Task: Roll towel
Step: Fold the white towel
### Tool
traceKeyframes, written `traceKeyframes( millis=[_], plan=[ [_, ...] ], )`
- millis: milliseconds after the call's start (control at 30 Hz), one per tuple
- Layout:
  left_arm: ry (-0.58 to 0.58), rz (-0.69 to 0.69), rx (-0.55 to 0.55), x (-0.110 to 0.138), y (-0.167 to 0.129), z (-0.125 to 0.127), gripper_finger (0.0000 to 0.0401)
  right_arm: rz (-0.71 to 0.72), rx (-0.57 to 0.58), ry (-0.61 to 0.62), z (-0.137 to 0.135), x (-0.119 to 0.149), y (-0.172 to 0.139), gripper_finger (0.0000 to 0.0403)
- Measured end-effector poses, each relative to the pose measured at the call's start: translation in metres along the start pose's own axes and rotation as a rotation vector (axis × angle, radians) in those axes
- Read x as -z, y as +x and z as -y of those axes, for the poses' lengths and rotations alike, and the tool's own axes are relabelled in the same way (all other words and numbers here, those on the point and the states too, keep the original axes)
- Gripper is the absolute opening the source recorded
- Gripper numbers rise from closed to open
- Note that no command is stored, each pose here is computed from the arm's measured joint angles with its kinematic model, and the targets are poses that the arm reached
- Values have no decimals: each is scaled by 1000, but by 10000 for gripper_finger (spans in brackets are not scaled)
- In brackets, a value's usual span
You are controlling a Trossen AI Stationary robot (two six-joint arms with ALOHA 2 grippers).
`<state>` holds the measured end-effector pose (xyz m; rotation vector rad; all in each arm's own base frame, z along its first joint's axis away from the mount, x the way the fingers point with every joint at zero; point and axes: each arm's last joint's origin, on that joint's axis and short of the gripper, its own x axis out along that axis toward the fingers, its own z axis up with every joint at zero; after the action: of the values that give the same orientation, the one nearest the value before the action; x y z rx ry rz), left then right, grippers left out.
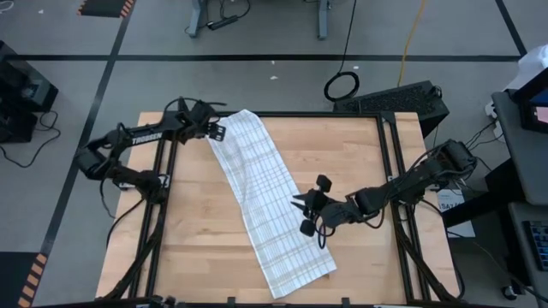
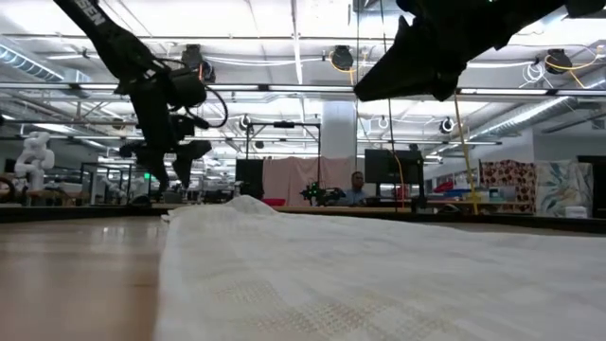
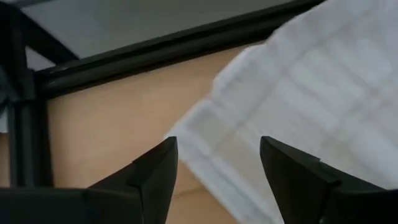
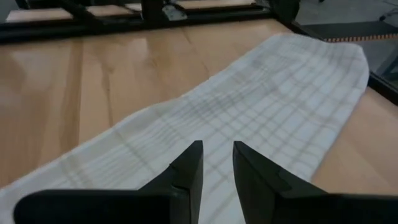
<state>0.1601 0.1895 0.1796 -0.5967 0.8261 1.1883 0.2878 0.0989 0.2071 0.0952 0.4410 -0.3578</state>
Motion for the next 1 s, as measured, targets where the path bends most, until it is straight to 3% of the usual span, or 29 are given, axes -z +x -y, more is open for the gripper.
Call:
traceKeyframes(
  millis=[300,633,800,1000],
  plan=[
    [-38,-117,-45,4,36,-13,235,-12,3,-35,2,0,2,80],
    [-34,-187,-20,4,51,-2,230,-13,2,-73,3,0,2,80],
    [-35,-181,-14,5,59,1,181,-17,1,-78,2,1,1,80],
    [2,-148,6,3,62,6,81,-39,-21,-87,2,3,1,80]
  ],
)
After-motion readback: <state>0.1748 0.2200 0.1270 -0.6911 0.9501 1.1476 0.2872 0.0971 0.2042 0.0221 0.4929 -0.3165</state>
